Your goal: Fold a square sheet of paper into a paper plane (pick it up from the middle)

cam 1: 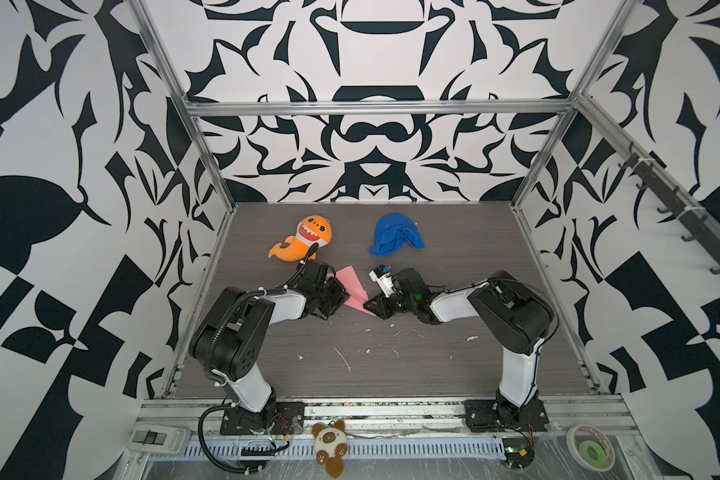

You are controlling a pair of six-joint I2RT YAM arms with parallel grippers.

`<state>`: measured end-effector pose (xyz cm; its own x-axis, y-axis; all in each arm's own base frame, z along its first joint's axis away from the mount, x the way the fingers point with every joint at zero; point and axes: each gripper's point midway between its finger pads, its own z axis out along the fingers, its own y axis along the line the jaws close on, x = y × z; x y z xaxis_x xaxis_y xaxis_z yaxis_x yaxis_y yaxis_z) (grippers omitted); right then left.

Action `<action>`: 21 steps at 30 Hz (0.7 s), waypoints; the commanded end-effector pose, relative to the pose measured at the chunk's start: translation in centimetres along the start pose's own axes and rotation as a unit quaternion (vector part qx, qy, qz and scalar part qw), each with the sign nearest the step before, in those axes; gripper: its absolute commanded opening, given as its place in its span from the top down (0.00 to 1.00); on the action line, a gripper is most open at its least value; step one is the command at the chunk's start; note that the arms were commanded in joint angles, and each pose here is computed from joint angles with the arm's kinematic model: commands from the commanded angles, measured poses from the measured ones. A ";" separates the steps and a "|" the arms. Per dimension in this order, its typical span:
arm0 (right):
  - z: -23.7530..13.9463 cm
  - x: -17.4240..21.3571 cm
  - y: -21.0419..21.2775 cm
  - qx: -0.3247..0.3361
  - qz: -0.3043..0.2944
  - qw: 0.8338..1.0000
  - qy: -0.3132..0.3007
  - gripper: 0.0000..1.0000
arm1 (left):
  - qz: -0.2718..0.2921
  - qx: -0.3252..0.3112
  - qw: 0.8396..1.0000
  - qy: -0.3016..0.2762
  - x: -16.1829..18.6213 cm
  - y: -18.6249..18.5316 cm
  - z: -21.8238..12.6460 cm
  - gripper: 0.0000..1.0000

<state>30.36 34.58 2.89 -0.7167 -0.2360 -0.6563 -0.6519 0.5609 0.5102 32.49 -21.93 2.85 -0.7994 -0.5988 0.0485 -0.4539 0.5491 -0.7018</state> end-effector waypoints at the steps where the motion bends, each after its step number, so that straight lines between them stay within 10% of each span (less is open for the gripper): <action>1: -0.5 -0.4 -0.2 0.052 -0.087 0.995 0.013 0.76 | -0.020 -0.037 0.999 0.004 0.5 2.3 0.5 0.98; 21: 0.2 -2.1 0.5 0.209 -0.235 0.949 -0.018 0.73 | -0.048 -0.078 0.996 0.000 0.9 4.1 0.9 1.00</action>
<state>30.07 34.99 2.75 -0.4025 -0.5215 -0.7524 -0.7648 0.6432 -0.0366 32.17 -21.89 2.00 -0.7759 -0.6267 0.0717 -0.5000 0.5417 -0.6757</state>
